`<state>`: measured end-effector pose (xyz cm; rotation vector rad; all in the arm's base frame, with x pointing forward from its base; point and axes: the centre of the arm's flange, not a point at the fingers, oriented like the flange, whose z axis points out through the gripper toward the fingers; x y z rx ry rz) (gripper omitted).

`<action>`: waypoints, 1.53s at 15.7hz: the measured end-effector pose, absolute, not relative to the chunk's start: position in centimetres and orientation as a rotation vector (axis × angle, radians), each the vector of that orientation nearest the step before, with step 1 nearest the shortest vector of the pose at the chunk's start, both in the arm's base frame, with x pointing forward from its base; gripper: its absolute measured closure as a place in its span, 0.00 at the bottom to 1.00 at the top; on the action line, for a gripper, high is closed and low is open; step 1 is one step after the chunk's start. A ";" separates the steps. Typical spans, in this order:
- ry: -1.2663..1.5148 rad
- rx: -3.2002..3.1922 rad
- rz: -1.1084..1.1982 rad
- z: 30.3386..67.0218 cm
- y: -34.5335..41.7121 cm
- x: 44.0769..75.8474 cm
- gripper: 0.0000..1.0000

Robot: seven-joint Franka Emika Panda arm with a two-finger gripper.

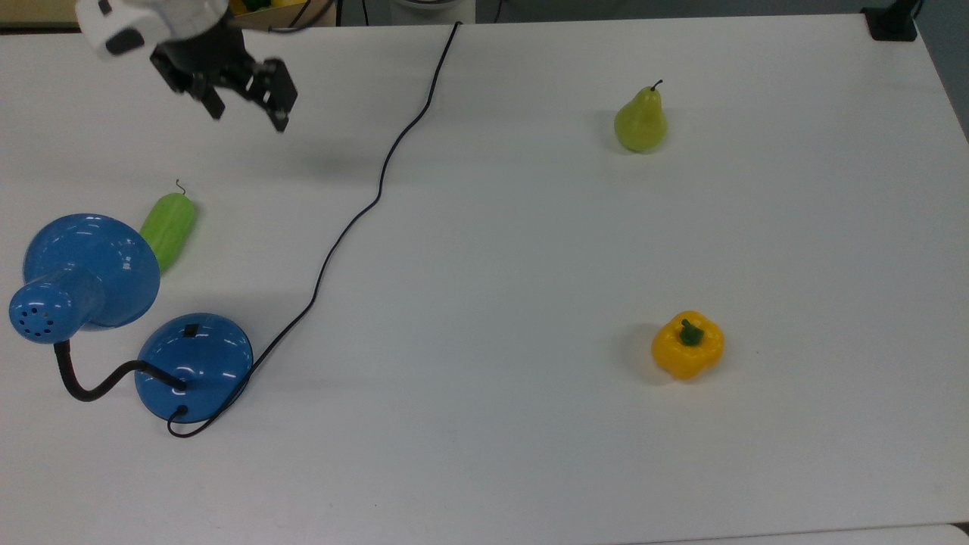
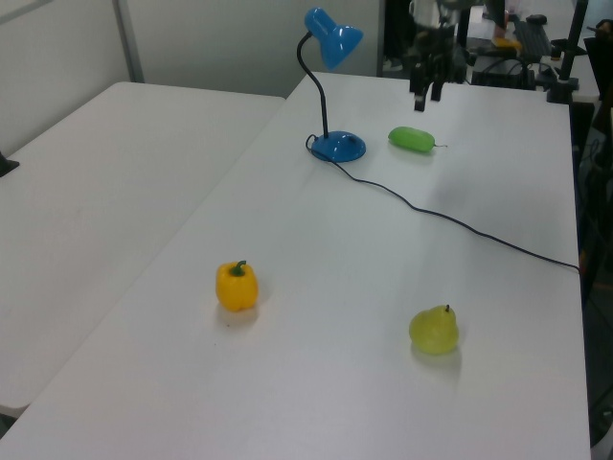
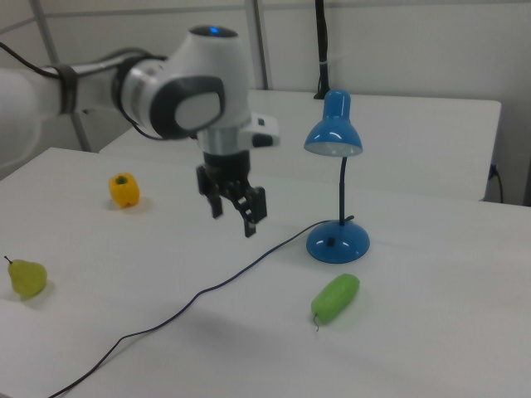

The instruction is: Turn off lamp

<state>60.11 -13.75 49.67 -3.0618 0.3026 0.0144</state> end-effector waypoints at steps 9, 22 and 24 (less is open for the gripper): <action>0.296 -3.006 -0.008 62.3 -10.8 52.4 0.00; 0.036 -3.138 -0.072 60.9 3.2 54.6 0.00; 0.003 -3.142 -0.097 60.0 2.8 55.5 0.00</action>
